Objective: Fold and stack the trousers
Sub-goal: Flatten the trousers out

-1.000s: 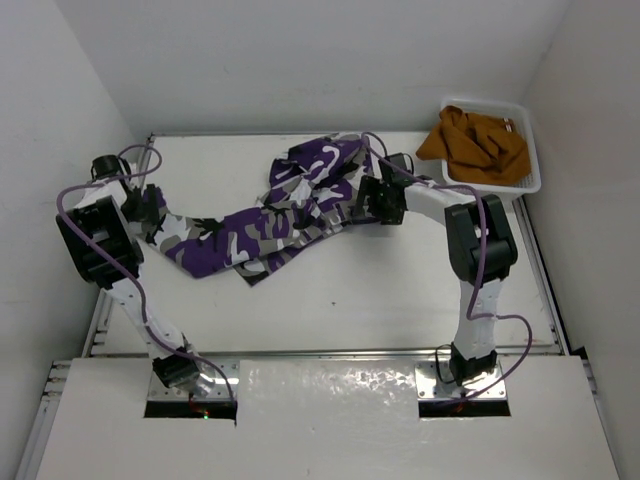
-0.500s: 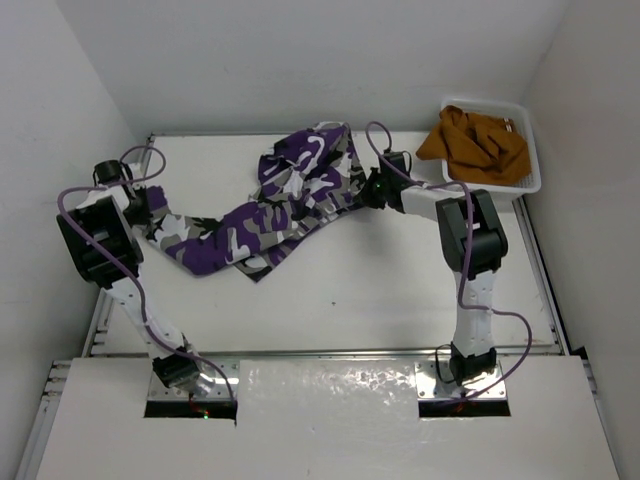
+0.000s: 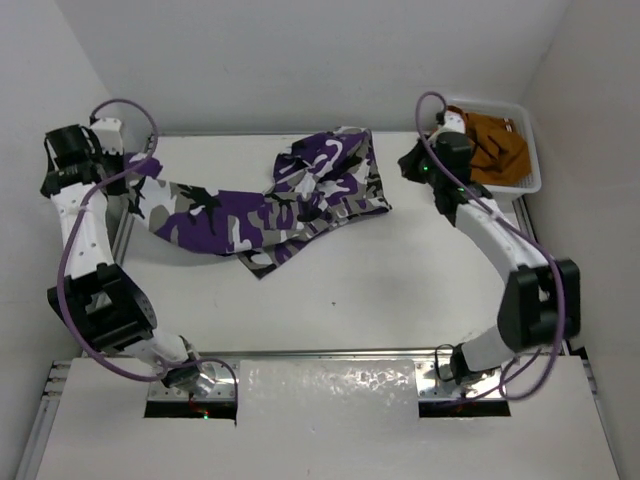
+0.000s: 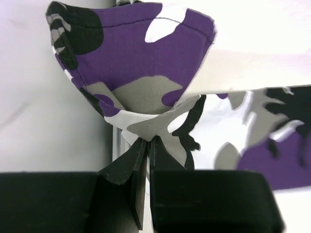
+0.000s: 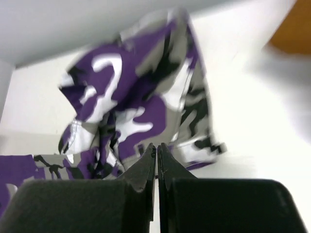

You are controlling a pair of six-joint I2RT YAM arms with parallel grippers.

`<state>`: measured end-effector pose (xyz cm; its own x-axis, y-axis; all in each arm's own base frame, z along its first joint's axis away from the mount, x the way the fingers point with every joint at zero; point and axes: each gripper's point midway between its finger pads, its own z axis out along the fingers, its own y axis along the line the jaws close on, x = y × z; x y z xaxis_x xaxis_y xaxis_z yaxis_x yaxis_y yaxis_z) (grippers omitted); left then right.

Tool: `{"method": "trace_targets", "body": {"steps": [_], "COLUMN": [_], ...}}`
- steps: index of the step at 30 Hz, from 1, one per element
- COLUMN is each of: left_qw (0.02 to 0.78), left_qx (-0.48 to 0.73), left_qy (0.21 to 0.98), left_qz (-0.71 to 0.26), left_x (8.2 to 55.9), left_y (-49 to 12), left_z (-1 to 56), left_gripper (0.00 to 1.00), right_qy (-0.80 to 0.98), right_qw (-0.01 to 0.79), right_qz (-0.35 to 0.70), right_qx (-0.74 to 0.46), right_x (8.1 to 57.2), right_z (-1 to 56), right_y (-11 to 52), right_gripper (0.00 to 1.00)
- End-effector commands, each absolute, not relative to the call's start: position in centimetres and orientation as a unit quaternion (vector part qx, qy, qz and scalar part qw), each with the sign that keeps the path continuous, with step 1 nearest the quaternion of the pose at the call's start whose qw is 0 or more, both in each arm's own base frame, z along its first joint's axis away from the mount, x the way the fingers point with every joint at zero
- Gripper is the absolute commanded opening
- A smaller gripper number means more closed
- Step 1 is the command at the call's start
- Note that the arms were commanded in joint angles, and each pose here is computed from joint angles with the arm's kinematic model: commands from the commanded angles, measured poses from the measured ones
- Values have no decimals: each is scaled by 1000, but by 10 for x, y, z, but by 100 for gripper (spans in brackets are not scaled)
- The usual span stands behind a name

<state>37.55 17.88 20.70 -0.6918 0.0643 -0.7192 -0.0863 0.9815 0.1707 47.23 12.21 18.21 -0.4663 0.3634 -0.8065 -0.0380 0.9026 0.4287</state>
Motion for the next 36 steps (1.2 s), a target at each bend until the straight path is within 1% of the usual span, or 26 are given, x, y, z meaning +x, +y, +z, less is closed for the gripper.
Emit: {"method": "trace_targets", "body": {"steps": [1,3,4,5,6,7,8,9,10,11,12,13,14,15,16,17,18,19,21,22,27,30,31,34,35,36], "left_qw": [422,444,480,494,507,528,534,544,547,549,549,552,552,553,555,556,558,560,558,555,548,547,546,546,550,554], "left_qx": [36,43,57,63,73,89,95,109,112,116,118,120,118,118,116,114,113,113,111,108,90,86,84,78,73,68], "left_qy": [903,893,873,865,856,843,839,831,830,828,828,825,826,825,824,823,822,821,822,825,831,833,833,834,831,829], "left_qz": [67,61,66,65,63,54,47,29,20,10,1,-6,-9,-8,-4,-2,1,6,8,10,9,11,15,26,28,36], "left_x": [371,368,372,370,370,366,364,360,358,357,354,353,353,352,352,352,352,352,351,351,353,354,355,355,357,357], "left_y": [158,149,144,140,136,125,119,108,103,97,92,89,88,88,89,90,90,91,92,93,98,100,102,106,108,110], "left_z": [263,295,333,350,365,388,396,406,408,410,411,414,414,416,417,419,420,423,422,420,411,409,409,410,412,416], "left_gripper": [0,0,0,0,0,0,0,0,0,0,0,0,0,0,0,0,0,0,0,0,0,0,0,0,0,0], "right_qy": [807,794,787,783,785,798,808,830,839,848,853,865,868,869,880,887,906,917,930,940,957,955,953,940,931,927], "right_qw": [570,593,608,614,612,593,578,538,519,501,492,467,460,457,440,428,393,370,338,311,247,228,226,233,251,261], "right_qz": [142,121,107,102,99,105,112,146,161,169,175,183,185,186,174,164,149,140,134,131,148,190,201,250,263,270], "right_qx": [64,47,25,14,4,-14,-18,-21,-18,-9,0,21,33,40,50,53,58,58,58,51,27,24,22,22,20,15], "right_x": [455,442,439,436,434,432,433,433,433,434,437,443,449,457,472,479,478,492,495,493,477,466,463,452,456,452], "right_z": [233,267,286,297,303,303,297,272,258,244,233,208,199,191,170,158,139,119,98,70,8,-5,-3,10,19,30], "right_y": [91,81,79,79,79,84,88,103,111,116,120,124,125,126,126,125,123,125,130,139,176,197,202,214,217,216], "right_gripper": [0,0,0,0,0,0,8,19,31,55,62,71,85,91,96,99,99,99,99,99,97,82,80,45,19,6]}}
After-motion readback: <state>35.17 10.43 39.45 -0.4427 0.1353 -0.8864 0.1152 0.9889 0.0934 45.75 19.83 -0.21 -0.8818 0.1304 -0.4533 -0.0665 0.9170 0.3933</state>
